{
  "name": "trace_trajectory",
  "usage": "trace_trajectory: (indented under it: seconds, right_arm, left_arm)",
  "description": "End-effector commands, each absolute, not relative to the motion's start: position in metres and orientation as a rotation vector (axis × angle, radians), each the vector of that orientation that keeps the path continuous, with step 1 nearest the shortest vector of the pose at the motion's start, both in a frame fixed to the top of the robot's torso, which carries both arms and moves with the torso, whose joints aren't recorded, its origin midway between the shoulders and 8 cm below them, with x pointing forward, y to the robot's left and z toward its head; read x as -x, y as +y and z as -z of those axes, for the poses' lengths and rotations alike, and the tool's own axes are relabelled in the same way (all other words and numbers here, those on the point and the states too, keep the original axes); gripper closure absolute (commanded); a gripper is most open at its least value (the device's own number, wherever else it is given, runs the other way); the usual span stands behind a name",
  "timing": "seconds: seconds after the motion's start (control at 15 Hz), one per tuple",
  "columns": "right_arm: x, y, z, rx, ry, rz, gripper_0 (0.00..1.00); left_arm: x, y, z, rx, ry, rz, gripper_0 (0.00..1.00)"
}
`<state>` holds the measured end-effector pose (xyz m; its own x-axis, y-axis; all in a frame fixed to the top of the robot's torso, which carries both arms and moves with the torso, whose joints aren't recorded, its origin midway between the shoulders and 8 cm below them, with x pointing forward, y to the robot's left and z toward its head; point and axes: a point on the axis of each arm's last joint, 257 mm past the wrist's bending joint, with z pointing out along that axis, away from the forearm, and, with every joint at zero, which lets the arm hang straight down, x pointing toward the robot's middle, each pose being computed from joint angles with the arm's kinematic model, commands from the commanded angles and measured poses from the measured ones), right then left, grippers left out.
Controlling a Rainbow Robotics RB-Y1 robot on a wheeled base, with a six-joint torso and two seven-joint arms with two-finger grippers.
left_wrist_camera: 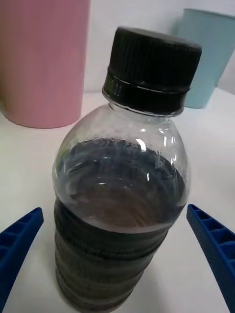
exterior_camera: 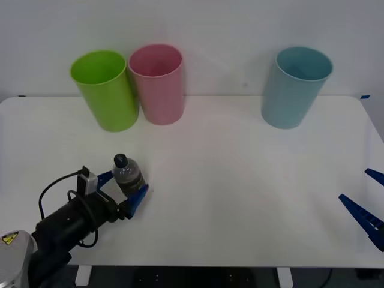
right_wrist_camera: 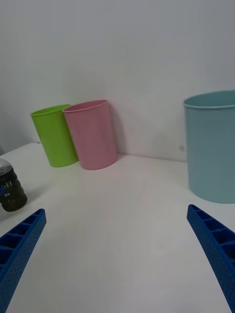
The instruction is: Grasp the object on the table and drop it into the matching bin: aluminum can to the light blue bin, PET bottle to the pink bin.
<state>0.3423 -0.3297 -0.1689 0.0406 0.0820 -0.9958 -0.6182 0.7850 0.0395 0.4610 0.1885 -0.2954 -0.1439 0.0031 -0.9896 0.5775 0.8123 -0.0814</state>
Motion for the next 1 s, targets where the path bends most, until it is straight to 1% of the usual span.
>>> trace_trajectory:
  seconds: [0.07, 0.4, 0.47, 0.53, 0.6, 0.67, 1.0]
  right_arm:
    - [-0.3423, -0.3297, 0.1689, 0.465, 1.441, -0.567, 0.00]
    - [-0.3423, -0.3297, 0.1689, 0.465, 1.441, -0.567, 0.00]
    - [-0.3423, -0.3297, 0.1689, 0.465, 1.441, -0.567, 0.00]
    - [-0.3423, -0.3297, 0.1689, 0.465, 1.441, -0.567, 0.00]
    - [-0.3423, -0.3297, 0.1689, 0.465, 1.441, -0.567, 0.00]
    - [-0.3423, -0.3297, 0.1689, 0.465, 1.441, -0.567, 0.00]
    - [-0.3423, -0.3297, 0.1689, 0.465, 1.441, -0.567, 0.00]
  left_arm:
    - [-0.4690, 0.1788, 0.2975, -0.459, 1.655, 0.543, 0.00]
    - [-0.4728, 0.1780, 0.2971, -0.452, 1.651, 0.547, 0.00]
    - [-0.4730, 0.1780, 0.2959, -0.448, 1.647, 0.550, 0.09]
    - [-0.4733, 0.1788, 0.2949, -0.443, 1.645, 0.552, 0.61]
    - [-0.4732, 0.1791, 0.2934, -0.438, 1.640, 0.554, 0.91]
    - [-0.4731, 0.1791, 0.2937, -0.439, 1.639, 0.553, 0.99]
    - [-0.4733, 0.1803, 0.2909, -0.429, 1.631, 0.556, 1.00]
